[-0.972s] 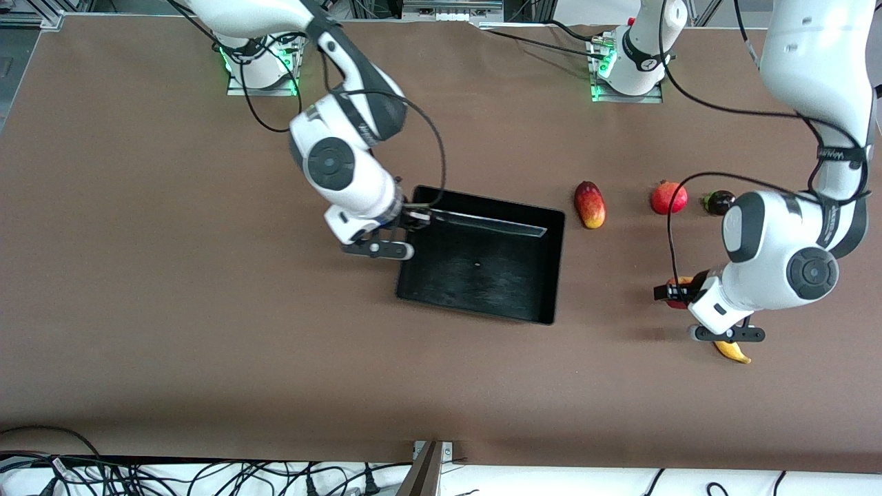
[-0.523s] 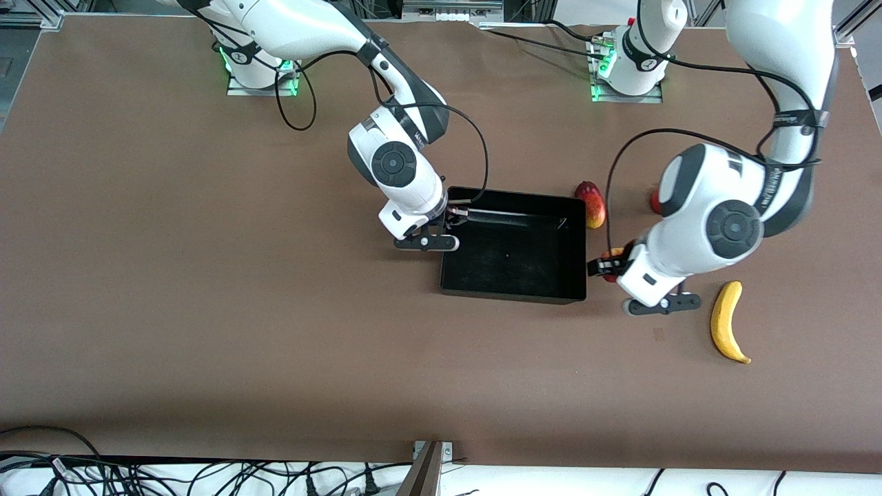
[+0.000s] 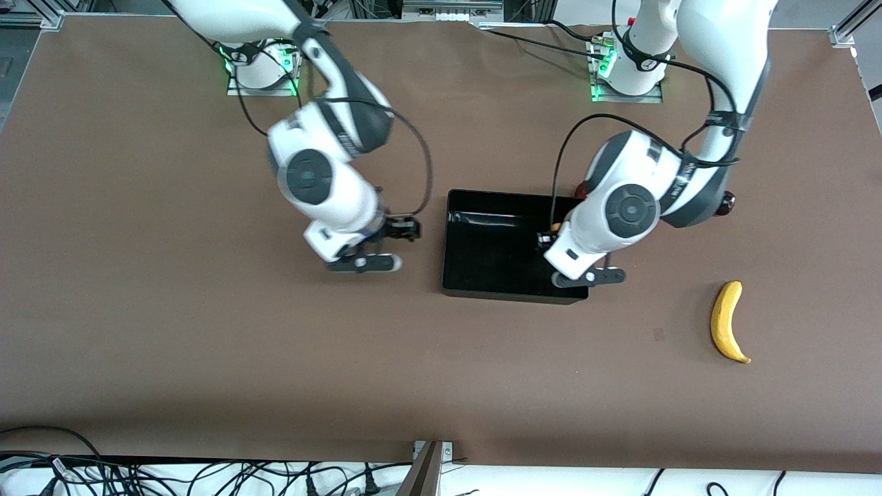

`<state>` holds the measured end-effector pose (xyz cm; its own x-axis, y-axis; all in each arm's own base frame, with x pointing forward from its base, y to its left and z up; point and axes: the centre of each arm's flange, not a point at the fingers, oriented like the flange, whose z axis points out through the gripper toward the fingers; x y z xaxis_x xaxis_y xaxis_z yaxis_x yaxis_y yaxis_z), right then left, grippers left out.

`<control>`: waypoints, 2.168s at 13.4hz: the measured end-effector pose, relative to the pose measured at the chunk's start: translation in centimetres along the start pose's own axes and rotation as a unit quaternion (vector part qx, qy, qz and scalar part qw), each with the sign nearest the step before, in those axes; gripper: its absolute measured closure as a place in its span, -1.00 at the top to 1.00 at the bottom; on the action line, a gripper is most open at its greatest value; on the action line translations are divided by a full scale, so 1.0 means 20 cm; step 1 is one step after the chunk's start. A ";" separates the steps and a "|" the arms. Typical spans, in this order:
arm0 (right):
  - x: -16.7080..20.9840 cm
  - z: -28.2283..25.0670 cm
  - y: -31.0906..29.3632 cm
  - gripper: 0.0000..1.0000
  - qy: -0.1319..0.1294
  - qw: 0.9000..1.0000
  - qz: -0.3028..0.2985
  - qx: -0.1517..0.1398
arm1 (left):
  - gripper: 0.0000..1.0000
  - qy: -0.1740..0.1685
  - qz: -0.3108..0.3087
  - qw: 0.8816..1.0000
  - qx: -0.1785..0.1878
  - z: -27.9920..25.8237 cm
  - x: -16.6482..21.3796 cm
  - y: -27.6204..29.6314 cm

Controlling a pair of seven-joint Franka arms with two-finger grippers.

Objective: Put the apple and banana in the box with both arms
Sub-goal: 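Carry the red apple over the box with the left gripper while the right gripper releases, then lower the apple into the box with the left gripper while the right gripper withdraws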

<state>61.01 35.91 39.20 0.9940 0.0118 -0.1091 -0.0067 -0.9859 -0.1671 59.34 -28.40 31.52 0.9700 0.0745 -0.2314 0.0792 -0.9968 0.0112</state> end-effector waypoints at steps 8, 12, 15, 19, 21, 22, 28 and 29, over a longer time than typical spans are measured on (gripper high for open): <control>0.17 -0.60 1.05 1.00 -0.006 0.997 -0.064 -0.040 | 0.37 0.018 -0.002 0.999 -0.040 0.46 -0.17 0.38; 0.10 -0.69 1.02 1.00 -0.012 0.997 -0.071 -0.039 | 0.37 0.012 -0.002 0.999 -0.041 0.65 -0.23 0.41; 0.02 -0.80 1.11 1.00 -0.041 0.997 -0.057 -0.041 | 0.37 0.009 -0.003 0.999 -0.044 0.74 -0.23 0.41; 0.00 -1.05 1.34 1.00 -0.006 0.999 -0.024 -0.048 | 0.37 0.004 -0.005 0.999 -0.043 0.80 -0.23 0.41; -0.02 -1.09 1.47 1.00 -0.014 0.998 -0.003 -0.060 | 0.37 0.004 -0.005 0.999 -0.043 0.79 -0.23 0.41; -0.02 -1.11 1.52 1.00 -0.012 0.998 0.004 -0.065 | 0.37 0.004 -0.005 0.999 -0.044 0.79 -0.23 0.41; -0.23 -1.27 1.66 1.00 0.030 0.996 -0.007 -0.081 | 1.00 0.014 -0.033 0.998 -0.046 0.65 -0.20 0.40; -0.29 -1.27 1.68 1.00 0.040 0.996 -0.005 -0.081 | 1.00 0.012 -0.036 0.998 -0.040 0.55 -0.19 0.38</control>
<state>57.83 -1.48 59.10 0.9995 0.0146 -0.0279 0.0144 -0.9999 -0.0068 53.65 -36.55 21.70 0.9663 0.1481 -0.2105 0.1666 -0.9833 0.0731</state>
